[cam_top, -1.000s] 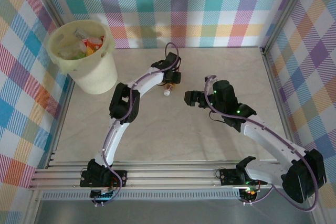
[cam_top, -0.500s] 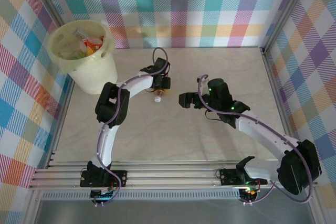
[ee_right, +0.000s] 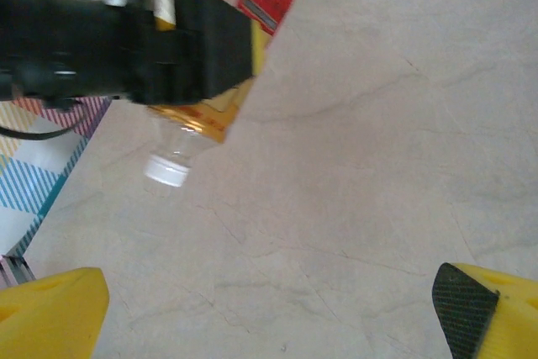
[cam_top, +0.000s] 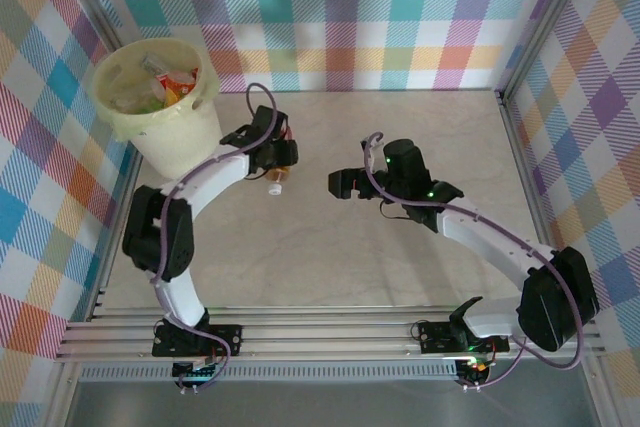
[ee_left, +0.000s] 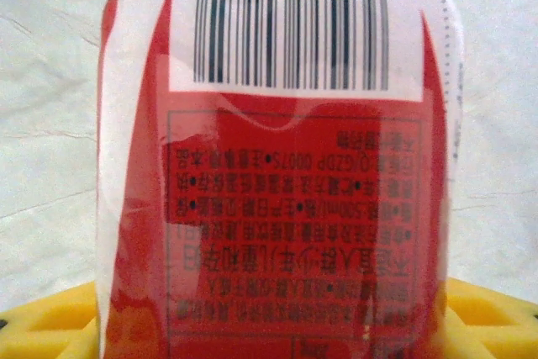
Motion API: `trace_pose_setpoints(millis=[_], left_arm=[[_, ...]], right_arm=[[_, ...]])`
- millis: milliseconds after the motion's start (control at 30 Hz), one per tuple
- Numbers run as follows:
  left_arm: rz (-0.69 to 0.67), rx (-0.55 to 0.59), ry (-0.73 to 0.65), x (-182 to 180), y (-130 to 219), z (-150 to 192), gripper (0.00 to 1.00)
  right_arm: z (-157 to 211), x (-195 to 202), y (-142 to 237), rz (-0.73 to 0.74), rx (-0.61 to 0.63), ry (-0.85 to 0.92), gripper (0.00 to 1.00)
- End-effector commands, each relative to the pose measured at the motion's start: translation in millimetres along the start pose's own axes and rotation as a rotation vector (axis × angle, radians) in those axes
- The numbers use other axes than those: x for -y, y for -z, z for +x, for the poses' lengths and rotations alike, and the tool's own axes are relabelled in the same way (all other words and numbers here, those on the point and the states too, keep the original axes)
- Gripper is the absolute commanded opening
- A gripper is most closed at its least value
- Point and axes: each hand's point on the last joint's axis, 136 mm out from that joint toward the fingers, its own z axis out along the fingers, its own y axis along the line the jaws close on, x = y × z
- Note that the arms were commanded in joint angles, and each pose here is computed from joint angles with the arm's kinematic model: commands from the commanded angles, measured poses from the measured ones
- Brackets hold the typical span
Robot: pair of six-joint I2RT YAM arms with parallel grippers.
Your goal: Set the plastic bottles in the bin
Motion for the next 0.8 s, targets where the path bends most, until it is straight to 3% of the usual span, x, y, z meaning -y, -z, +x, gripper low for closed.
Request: trace_pose_setpoints(millis=[0, 333, 633, 767], left_arm=[[0.005, 0.092, 0.036, -15.3, 54.8, -25.6, 0.39], [-0.150, 0.402, 0.095, -96.3, 203.6, -118.9, 0.40], [-0.258, 0.591, 0.222, -174.4, 255.7, -186.6, 0.40], [-0.352, 0.700, 0.080, -196.4, 264.6, -233.1, 0.42]], right_arm=[[-18.9, -8.1, -1.5, -0.015, 0.056, 0.032, 1.00], [-20.5, -4.3, -7.4, 0.003, 0.056, 0.028, 1.00], [-17.9, 0.6, -7.3, 0.020, 0.062, 0.003, 1.00], [-16.8, 2.9, -6.3, 0.030, 0.064, 0.004, 1.00]])
